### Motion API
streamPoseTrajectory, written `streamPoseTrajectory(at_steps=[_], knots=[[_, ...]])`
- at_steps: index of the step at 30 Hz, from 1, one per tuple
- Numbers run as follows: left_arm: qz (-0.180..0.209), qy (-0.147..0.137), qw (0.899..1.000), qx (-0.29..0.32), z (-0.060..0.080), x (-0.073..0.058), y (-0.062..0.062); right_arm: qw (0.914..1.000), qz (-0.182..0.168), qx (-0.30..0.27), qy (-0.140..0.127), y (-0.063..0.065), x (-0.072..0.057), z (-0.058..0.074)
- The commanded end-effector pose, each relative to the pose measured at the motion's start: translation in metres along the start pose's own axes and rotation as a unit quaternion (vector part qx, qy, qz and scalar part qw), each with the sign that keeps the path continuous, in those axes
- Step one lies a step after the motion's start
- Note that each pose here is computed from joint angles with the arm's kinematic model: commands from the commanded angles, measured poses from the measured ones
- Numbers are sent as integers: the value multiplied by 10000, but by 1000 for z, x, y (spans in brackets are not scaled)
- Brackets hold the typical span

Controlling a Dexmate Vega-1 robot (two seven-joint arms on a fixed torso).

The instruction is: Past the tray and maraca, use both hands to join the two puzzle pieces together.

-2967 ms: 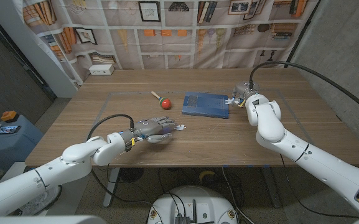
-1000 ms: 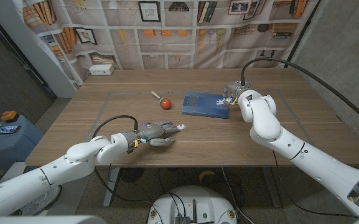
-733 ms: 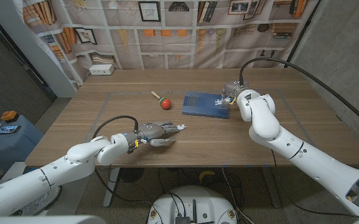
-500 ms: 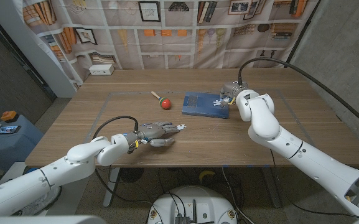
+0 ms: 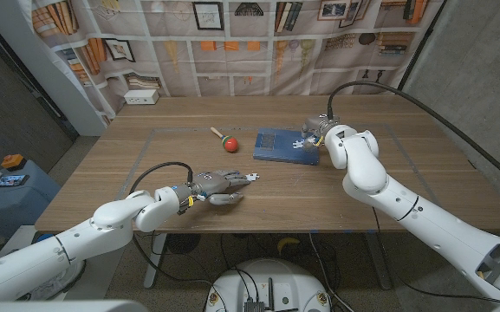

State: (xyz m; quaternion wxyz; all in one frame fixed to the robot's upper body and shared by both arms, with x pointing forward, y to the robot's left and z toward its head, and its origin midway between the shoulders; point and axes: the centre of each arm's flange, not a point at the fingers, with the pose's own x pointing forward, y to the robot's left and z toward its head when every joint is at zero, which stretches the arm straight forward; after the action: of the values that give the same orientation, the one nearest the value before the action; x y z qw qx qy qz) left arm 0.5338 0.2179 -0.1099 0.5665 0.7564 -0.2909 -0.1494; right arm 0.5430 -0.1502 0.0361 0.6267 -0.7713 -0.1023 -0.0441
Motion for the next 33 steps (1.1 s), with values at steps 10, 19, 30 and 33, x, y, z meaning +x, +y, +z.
streamPoseTrajectory(at_steps=[10, 19, 30, 33], knots=[[-20, 66, 10000, 9, -1, 1, 1, 9999, 15, 54, -92, 8, -6, 23], [-11, 103, 9999, 16, -2, 0, 1, 10000, 35, 77, -32, 14, -9, 30], [27, 168, 9999, 17, -2, -1, 1, 9998, -38, 132, 150, 18, -13, 41], [33, 178, 9998, 17, -2, -2, 1, 9997, -60, 145, 197, 20, -14, 43]])
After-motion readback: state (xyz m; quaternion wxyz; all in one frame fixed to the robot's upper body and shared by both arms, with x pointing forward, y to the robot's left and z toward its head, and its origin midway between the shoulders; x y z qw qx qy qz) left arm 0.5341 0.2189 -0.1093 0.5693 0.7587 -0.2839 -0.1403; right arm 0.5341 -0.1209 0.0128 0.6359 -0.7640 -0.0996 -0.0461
